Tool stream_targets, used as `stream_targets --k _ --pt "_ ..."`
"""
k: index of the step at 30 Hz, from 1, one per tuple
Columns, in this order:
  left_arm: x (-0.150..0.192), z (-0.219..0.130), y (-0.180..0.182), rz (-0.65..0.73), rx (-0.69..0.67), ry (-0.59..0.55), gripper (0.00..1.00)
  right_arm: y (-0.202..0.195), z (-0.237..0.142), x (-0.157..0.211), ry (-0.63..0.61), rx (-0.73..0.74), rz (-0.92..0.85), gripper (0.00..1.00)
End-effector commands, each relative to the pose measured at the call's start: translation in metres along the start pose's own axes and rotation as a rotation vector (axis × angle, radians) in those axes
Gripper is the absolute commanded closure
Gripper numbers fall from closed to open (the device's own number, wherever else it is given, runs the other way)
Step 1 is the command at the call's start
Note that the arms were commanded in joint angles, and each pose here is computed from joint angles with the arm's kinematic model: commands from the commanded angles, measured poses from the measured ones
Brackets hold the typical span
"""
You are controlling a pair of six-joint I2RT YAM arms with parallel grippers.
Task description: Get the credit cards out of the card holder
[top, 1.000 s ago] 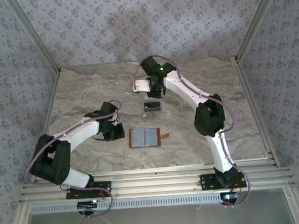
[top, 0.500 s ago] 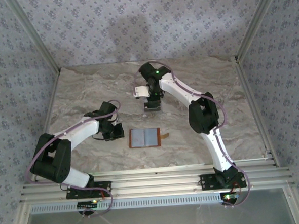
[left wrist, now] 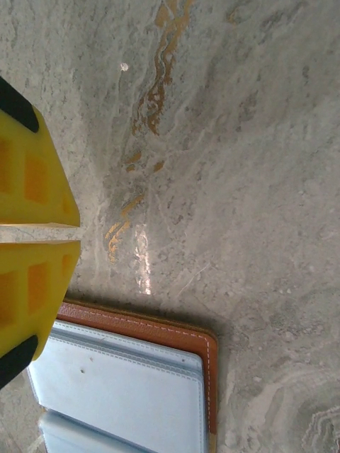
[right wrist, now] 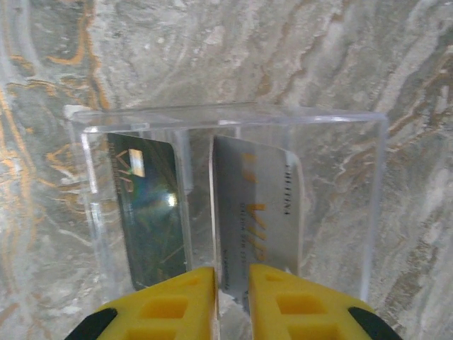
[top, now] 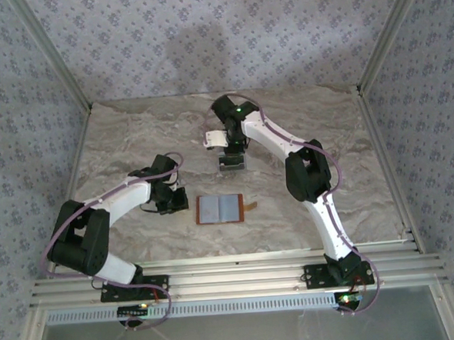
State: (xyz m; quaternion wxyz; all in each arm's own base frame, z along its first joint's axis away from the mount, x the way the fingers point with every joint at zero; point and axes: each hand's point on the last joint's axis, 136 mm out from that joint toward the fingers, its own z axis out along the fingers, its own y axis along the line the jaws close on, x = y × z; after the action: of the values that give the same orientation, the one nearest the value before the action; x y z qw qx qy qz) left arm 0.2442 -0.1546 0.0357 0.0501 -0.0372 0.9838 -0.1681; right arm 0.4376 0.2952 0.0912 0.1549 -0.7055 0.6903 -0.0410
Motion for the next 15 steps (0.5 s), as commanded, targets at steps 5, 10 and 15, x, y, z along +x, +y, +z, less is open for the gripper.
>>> stream_targets --k 5,10,15 --pt "-0.005 -0.003 -0.004 0.014 0.016 -0.003 0.87 -0.039 -0.025 -0.001 0.017 0.200 -0.085 0.77" --pt "-0.003 -0.001 -0.012 0.029 0.053 0.018 0.87 -0.052 -0.046 -0.005 -0.002 0.305 -0.055 0.77" --pt "0.001 0.004 -0.022 0.063 0.073 0.048 0.87 -0.050 -0.079 -0.014 -0.093 0.354 0.056 0.77"
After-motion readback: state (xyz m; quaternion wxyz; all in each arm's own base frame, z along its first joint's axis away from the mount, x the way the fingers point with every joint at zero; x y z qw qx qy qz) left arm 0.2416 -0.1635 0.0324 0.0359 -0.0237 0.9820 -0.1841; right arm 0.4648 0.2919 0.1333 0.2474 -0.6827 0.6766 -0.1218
